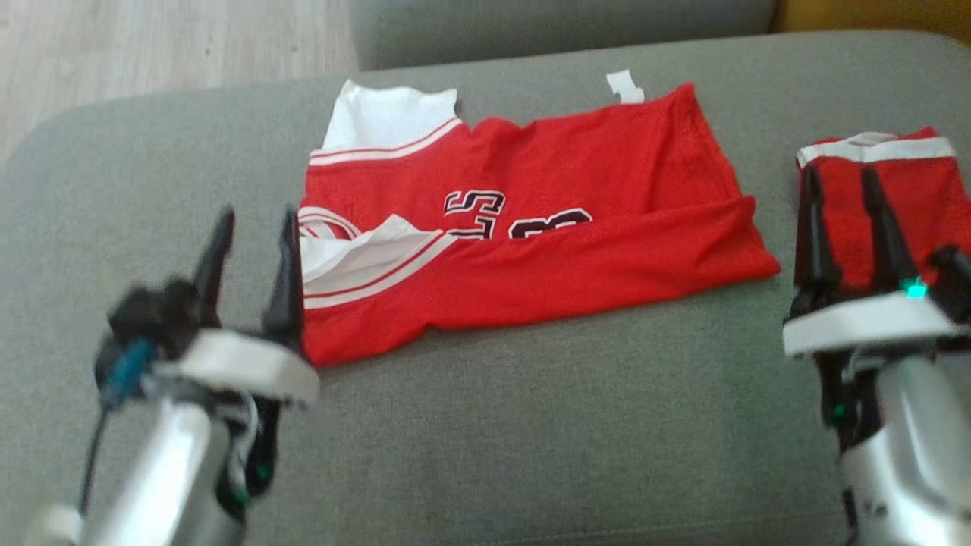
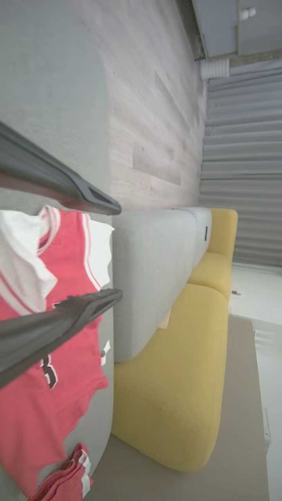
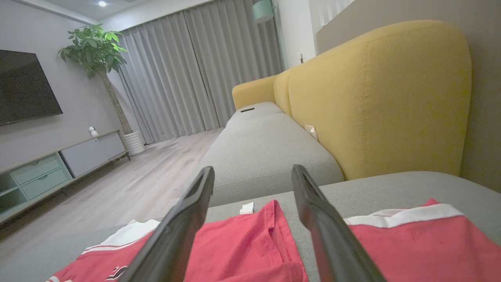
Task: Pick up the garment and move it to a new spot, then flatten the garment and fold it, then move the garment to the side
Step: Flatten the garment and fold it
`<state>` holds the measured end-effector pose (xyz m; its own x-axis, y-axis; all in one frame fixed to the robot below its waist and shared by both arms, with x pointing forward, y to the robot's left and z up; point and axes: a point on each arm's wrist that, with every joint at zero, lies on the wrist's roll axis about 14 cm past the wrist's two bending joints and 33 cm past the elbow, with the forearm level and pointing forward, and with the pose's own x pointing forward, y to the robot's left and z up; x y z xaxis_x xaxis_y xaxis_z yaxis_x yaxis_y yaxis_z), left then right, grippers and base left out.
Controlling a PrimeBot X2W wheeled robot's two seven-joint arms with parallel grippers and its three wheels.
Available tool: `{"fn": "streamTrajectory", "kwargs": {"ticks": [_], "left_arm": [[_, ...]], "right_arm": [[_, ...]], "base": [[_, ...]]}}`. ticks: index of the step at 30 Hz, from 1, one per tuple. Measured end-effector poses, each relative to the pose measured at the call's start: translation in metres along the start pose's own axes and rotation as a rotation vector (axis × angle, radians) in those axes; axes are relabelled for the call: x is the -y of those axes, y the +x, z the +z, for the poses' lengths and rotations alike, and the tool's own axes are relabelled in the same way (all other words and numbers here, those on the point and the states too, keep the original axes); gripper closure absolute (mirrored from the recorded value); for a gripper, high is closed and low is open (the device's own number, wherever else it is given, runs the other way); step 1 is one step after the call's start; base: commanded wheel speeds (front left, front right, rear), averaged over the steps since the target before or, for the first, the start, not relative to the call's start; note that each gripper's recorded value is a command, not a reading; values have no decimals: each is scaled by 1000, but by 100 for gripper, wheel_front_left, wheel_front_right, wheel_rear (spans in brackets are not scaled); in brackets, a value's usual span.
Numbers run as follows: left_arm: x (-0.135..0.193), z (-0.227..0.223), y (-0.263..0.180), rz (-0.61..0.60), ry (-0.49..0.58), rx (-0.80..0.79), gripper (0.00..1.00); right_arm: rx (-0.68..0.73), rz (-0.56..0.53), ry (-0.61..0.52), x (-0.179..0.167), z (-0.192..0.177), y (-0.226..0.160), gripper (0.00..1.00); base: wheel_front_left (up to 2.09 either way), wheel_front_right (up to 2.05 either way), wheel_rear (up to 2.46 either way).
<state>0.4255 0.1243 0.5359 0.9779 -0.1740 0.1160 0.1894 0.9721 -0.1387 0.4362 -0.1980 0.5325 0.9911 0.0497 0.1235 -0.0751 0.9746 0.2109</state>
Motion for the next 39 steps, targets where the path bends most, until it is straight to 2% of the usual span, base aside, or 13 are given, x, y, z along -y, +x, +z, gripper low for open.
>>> {"fn": "streamTrajectory", "kwargs": {"ticks": [3, 8, 13, 19, 28, 31, 37, 38, 39], "left_arm": [[2, -14, -22, 49, -55, -31, 0], [11, -49, -42, 32, -61, -134, 0], [4, -60, -41, 44, -53, -160, 0], [-7, -104, -44, 56, -2, -302, 0], [-17, -150, -26, 41, 33, -462, 0], [-16, -168, -29, 28, 20, -540, 0], [-13, -176, -20, -5, -6, -584, 0], [-13, -177, -19, -10, -7, -587, 15], [-13, -177, -19, -12, -5, -588, 77]], "right_arm": [[-27, -16, 10, -4, -13, -22, 0], [-68, -60, 9, 3, -29, -48, 0], [-54, -69, 14, 4, -26, -48, 0], [-59, -78, 13, 8, -28, -44, 0], [-62, -102, 7, 17, -31, -37, 0], [-72, -115, 6, 21, -34, -38, 0], [-69, -123, 7, 24, -34, -36, 0], [-65, -123, 6, 24, -33, -34, 0], [-63, -123, 6, 24, -32, -34, 0]], "base": [[0, 0, 0], [0, 0, 0], [0, 0, 0], [0, 0, 0], [0, 0, 0], [0, 0, 0], [0, 0, 0], [0, 0, 0], [0, 0, 0]]}}
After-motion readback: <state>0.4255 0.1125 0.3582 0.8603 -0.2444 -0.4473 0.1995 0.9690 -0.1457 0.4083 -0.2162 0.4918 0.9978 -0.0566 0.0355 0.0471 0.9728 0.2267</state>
